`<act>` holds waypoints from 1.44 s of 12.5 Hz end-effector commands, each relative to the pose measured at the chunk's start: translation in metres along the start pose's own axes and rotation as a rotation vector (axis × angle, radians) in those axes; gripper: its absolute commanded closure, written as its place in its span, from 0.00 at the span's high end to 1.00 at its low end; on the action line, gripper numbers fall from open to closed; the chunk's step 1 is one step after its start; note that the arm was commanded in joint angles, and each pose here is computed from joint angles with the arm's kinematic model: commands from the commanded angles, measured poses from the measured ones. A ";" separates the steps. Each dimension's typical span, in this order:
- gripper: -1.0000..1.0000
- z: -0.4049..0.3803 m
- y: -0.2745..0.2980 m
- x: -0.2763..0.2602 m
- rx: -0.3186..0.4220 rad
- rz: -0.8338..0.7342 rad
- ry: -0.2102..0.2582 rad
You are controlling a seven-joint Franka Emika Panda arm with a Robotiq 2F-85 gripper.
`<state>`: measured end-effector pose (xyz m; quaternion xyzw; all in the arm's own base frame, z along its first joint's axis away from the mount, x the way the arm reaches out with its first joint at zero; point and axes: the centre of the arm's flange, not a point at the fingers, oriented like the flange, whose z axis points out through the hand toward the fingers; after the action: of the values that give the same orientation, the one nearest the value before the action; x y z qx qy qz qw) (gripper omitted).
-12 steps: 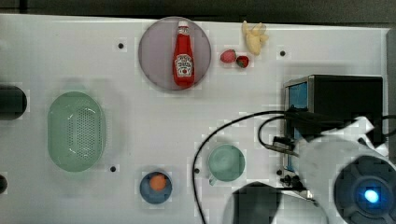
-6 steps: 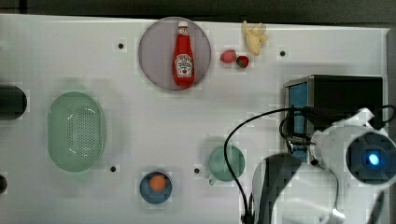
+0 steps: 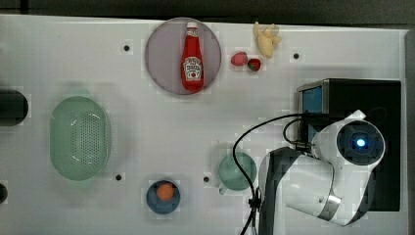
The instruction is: Flap open oven.
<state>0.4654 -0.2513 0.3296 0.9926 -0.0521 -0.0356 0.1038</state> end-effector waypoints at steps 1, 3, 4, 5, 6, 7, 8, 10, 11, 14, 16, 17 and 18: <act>0.18 0.003 0.000 0.011 -0.020 -0.041 0.053; 0.18 0.013 -0.003 0.014 -0.014 -0.035 0.056; 0.18 0.015 -0.006 0.014 -0.010 -0.037 0.053; 0.18 0.018 -0.010 0.015 -0.009 -0.044 0.048; 0.18 0.017 -0.013 0.016 -0.009 -0.050 0.051; 0.18 0.015 -0.017 0.018 -0.009 -0.059 0.056; 0.18 0.016 -0.023 0.018 -0.008 -0.071 0.050; 0.18 0.019 -0.040 0.019 -0.003 -0.096 0.042; 0.18 0.021 -0.052 0.020 -0.001 -0.109 0.038; 0.18 0.028 -0.092 0.020 -0.047 -0.121 0.017; 0.18 0.032 -0.117 0.020 -0.109 -0.076 0.011; 0.18 0.036 -0.130 0.021 -0.140 -0.055 0.008; 0.18 0.041 -0.143 0.021 -0.169 -0.045 0.007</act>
<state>0.4900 -0.1704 0.2751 0.9822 0.0022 -0.0453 0.1822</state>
